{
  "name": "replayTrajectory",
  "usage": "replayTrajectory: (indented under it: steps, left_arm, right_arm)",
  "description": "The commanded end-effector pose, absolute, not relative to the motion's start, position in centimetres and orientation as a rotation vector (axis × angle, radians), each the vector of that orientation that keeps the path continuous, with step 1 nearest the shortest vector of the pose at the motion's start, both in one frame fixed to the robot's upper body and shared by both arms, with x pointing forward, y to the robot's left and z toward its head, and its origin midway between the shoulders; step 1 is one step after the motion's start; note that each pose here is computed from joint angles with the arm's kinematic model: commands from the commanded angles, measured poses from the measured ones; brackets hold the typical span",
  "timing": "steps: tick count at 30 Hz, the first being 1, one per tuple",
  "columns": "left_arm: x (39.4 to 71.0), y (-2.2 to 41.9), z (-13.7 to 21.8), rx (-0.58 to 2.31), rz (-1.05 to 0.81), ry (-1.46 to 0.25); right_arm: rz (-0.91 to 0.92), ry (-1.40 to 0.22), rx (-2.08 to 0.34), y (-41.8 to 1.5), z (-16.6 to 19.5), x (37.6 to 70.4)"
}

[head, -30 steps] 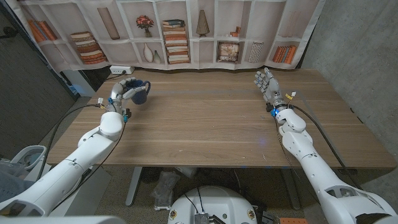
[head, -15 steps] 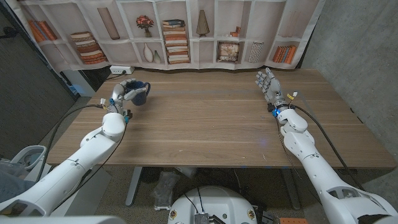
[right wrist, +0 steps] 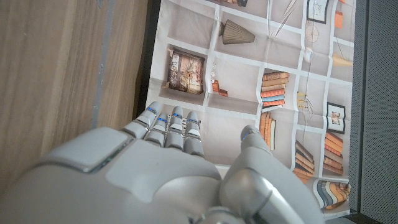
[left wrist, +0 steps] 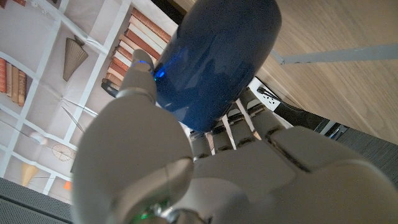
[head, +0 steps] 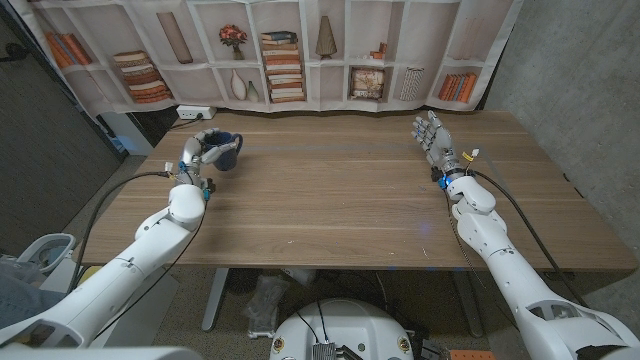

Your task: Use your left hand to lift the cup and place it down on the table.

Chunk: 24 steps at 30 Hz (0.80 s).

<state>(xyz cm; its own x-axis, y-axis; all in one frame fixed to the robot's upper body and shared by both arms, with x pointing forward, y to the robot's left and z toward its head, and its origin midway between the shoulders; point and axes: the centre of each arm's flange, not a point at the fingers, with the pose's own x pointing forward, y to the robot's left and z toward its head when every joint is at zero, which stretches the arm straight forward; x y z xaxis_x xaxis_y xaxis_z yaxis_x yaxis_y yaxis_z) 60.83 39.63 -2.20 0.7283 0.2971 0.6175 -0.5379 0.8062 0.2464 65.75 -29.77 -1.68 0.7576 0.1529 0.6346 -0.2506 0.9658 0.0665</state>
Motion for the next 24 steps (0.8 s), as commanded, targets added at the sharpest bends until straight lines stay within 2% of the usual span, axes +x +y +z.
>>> replayTrajectory:
  steps: [1,24]
  left_arm:
    - [61.7,39.4,-2.8,0.416,0.475,-0.619]
    - [63.4,39.6,-4.7,0.341,0.475,-0.639]
  right_arm:
    - [0.223,-0.674,0.155,-29.3,-1.7,66.0]
    - [0.202,-0.658,0.137,-29.5,-1.6,65.7]
